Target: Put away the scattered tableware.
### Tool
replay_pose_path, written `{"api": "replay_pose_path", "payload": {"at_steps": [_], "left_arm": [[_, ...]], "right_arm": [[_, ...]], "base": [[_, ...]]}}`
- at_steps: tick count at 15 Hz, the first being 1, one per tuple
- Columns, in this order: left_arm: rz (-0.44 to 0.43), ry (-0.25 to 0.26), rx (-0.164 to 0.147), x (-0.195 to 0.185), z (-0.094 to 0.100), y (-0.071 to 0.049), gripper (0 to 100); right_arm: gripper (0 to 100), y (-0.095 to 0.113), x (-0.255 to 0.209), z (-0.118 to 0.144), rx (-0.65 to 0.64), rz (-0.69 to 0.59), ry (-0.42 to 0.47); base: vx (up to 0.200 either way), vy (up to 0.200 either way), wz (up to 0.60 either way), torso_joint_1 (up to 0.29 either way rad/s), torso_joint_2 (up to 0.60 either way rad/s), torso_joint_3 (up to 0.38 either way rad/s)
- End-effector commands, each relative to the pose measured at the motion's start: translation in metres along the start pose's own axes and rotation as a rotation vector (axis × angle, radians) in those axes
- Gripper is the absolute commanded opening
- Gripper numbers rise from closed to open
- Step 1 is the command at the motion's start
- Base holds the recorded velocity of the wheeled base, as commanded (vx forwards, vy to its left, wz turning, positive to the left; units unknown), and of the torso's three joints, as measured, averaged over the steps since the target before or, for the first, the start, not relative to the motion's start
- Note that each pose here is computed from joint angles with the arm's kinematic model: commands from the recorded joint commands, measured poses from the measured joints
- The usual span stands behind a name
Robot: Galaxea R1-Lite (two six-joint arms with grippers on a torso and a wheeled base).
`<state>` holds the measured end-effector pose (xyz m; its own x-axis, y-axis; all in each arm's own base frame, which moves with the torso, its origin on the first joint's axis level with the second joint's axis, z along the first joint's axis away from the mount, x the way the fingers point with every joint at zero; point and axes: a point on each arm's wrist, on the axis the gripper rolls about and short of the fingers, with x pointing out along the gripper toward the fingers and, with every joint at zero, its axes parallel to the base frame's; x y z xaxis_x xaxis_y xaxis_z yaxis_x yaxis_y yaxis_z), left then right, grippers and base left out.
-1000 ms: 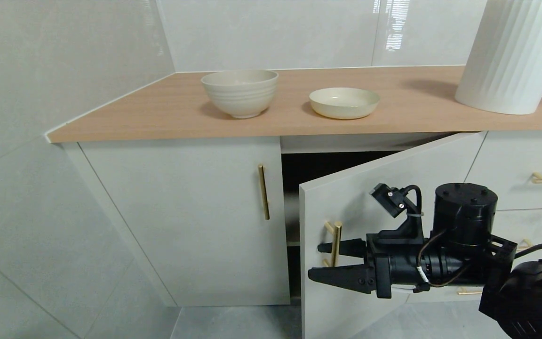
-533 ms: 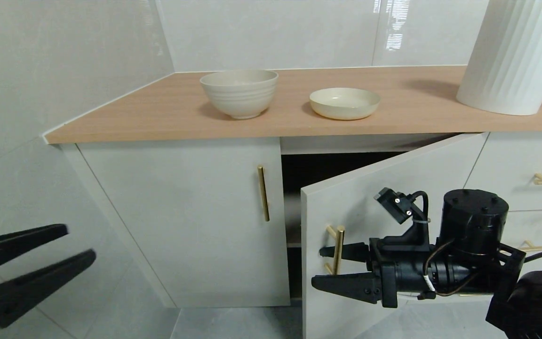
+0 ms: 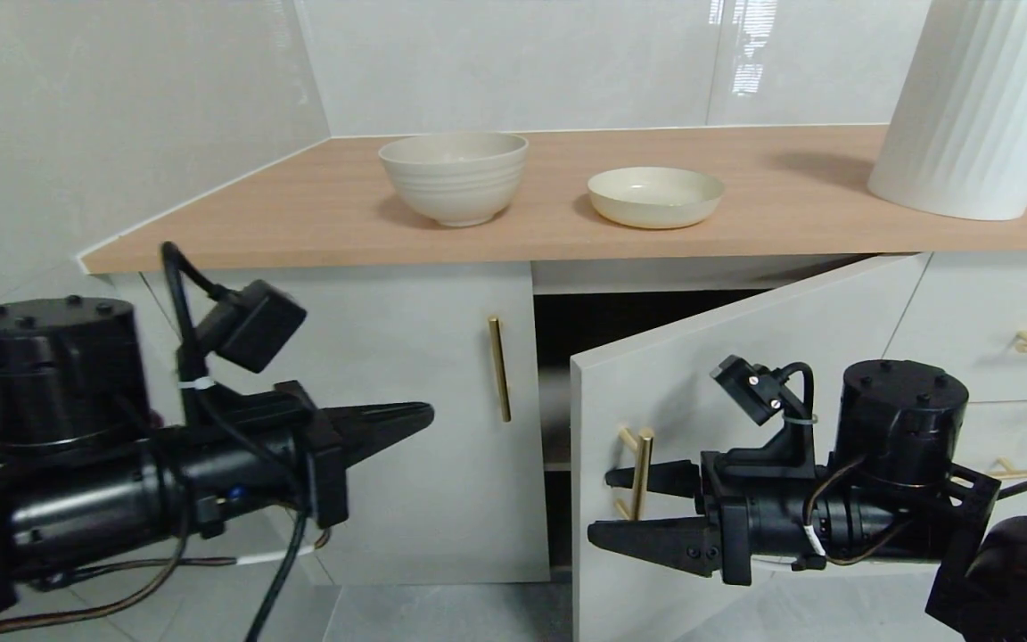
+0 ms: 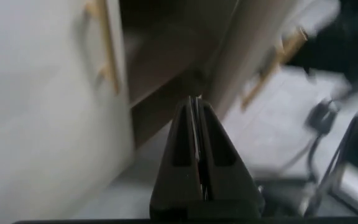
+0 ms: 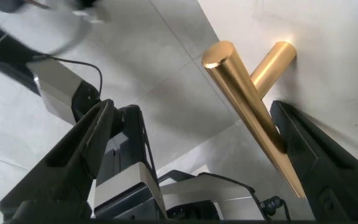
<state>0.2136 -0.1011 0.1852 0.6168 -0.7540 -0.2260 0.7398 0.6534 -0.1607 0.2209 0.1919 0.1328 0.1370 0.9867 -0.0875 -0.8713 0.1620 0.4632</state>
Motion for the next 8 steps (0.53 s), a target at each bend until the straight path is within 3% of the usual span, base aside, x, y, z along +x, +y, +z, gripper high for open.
{"api": "replay_pose_path", "payload": {"at_steps": [1,4,6,8], "left_arm": [[-0.078,0.069,-0.153,0.079,-0.044,0.013,0],[-0.123,0.038,-0.182,0.127,-0.056,0.017,0],[-0.173,0.019,-0.224,0.143,-0.048,0.011,0],[-0.213,0.001,-0.239,0.148,-0.040,0.009,0]], "right_arm": [[100,-0.001,0.000,0.000,-0.002,-0.011,-0.005],[100,-0.002,-0.001,0.000,-0.001,-0.013,-0.007],[100,-0.003,-0.002,0.001,-0.001,-0.020,-0.010],[100,-0.004,-0.003,0.001,0.001,-0.025,-0.011]], "base": [[0.000,0.000,0.00,0.000,0.00,0.000],[0.000,0.000,0.00,0.000,0.00,0.000],[0.000,0.000,0.00,0.000,0.00,0.000],[0.000,0.000,0.00,0.000,0.00,0.000]]}}
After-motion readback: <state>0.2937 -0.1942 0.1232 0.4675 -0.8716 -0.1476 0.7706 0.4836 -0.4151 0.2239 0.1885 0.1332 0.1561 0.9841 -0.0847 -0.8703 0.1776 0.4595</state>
